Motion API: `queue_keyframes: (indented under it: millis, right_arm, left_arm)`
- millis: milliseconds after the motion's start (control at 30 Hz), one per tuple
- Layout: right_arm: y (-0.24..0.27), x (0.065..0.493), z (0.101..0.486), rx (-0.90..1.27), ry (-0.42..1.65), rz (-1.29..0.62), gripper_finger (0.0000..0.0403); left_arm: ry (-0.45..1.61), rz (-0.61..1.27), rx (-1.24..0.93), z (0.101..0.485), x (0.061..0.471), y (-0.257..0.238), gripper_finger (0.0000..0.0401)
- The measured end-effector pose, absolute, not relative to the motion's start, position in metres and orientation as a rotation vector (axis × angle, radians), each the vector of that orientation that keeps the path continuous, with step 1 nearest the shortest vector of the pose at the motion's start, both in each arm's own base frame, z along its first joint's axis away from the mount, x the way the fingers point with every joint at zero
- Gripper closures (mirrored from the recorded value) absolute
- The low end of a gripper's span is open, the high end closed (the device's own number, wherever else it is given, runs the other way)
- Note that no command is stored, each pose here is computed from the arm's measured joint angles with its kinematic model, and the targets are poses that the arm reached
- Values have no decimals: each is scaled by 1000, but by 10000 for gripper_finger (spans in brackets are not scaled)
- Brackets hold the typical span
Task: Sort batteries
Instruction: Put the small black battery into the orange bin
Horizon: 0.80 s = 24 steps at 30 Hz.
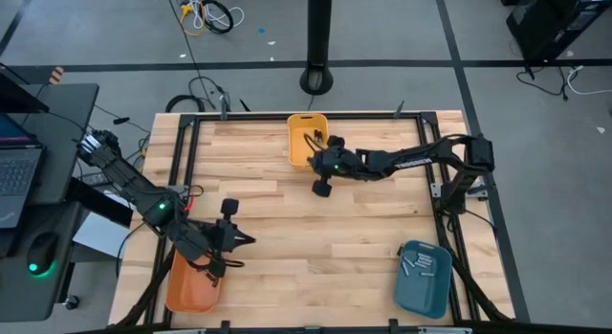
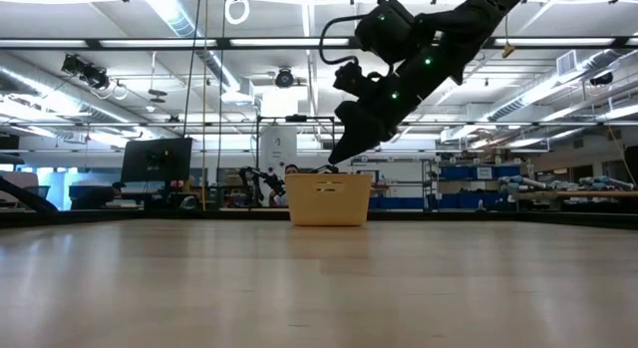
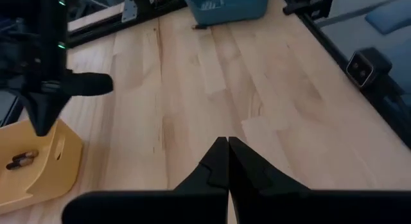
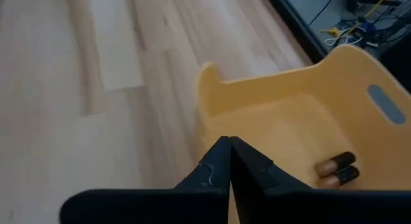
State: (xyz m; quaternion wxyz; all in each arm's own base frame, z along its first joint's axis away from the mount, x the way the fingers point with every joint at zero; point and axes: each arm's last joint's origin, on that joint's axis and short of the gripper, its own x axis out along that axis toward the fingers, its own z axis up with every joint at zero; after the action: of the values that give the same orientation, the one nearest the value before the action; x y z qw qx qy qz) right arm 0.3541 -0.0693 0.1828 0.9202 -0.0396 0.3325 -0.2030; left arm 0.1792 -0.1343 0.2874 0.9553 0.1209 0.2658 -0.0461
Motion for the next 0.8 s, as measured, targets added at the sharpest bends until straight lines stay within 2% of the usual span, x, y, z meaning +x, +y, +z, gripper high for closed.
queue_keyframes:
  millis: [100,233,467,800]
  right_arm:
    - [-56,349,183,-82,685,-383,395]
    - [-30,334,193,-65,692,-327,382]
    - [18,287,197,23,801,-213,395]
    - [60,242,198,187,1257,-153,391]
  left_arm:
    - [497,-105,240,290,181,-136,396]
    - [434,-120,243,281,184,-138,396]
    - [316,-148,169,244,192,-129,396]
    - [209,-195,59,228,205,-100,396]
